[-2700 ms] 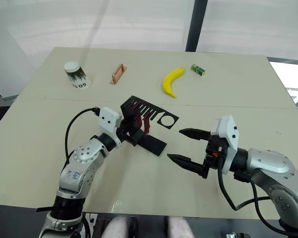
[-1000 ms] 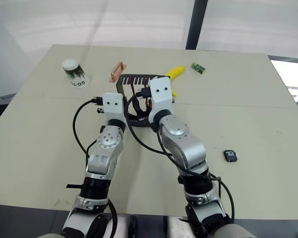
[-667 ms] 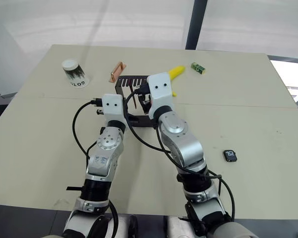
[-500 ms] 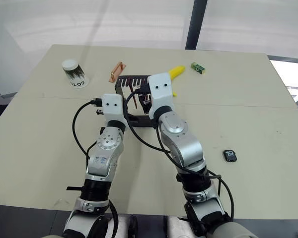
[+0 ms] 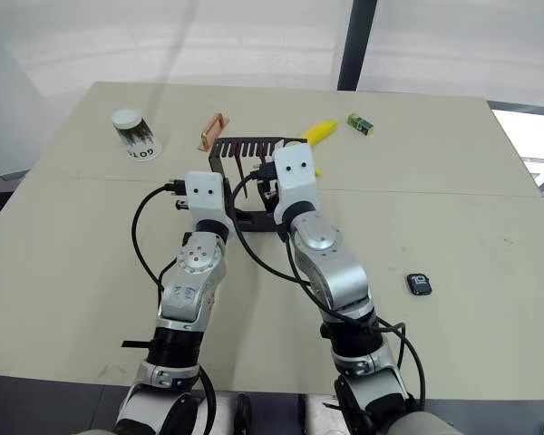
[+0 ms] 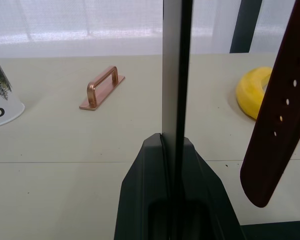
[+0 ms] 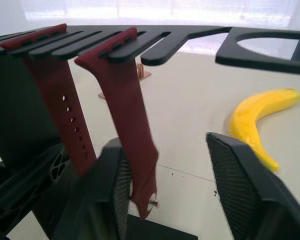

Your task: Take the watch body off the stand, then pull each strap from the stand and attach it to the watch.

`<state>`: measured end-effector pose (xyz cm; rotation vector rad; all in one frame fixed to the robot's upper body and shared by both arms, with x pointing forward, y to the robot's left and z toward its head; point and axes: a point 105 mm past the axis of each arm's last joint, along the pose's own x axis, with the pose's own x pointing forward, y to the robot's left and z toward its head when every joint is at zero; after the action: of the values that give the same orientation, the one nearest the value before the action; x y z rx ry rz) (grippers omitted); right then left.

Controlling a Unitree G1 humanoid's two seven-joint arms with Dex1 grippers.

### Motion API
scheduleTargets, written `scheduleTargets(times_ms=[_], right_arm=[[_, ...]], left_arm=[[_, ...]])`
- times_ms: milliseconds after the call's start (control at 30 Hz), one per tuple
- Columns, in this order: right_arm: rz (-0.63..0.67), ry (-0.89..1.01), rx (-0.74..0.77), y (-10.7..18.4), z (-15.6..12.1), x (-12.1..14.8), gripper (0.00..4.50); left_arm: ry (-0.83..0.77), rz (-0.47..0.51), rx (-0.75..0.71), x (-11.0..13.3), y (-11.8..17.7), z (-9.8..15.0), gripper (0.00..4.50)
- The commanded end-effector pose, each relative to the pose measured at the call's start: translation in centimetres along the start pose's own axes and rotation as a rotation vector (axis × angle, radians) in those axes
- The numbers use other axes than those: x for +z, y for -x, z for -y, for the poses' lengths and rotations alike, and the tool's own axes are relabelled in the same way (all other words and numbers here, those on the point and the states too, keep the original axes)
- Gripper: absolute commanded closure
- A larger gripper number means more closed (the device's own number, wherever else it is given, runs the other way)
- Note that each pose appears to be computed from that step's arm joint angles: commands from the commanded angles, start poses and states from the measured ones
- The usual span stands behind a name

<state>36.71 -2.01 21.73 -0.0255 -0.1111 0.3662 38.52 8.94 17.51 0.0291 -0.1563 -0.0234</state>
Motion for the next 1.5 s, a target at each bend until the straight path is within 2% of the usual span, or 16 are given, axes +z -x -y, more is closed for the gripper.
scheduleTargets(times_ms=[33,67,433,833,933,1100,1500], right_arm=[[0.067,-0.008,0.022,0.2,-0.9,1.5,3.99],[0.064,-0.009,0.024,0.2,-0.9,1.4,4.48],[0.159,0.106,0.102,0.9,-1.9,3.4,4.48],[0.201,0.131,0.194,3.3,-2.0,4.2,4.48],[0.199,0.120,0.216,4.7,-1.0,4.2,4.48],[0.204,0.066,0.341,7.0,-0.2,4.4,4.48],[0.161,0.053,0.454,8.5,1.1,4.2,4.48]], left_arm=[[0.013,-0.005,-0.009,0.0,-0.1,0.7,4.50],[0.013,-0.006,-0.006,0.0,-0.1,0.6,4.50],[0.015,-0.006,-0.005,0.0,-0.3,0.7,4.50],[-0.003,-0.010,-0.031,-0.2,0.1,1.0,4.50],[-0.015,-0.025,-0.063,-0.5,0.9,1.0,4.50],[-0.026,-0.057,-0.081,-0.9,2.4,0.6,4.50],[-0.013,-0.083,-0.060,-1.3,2.1,0.2,4.50]])
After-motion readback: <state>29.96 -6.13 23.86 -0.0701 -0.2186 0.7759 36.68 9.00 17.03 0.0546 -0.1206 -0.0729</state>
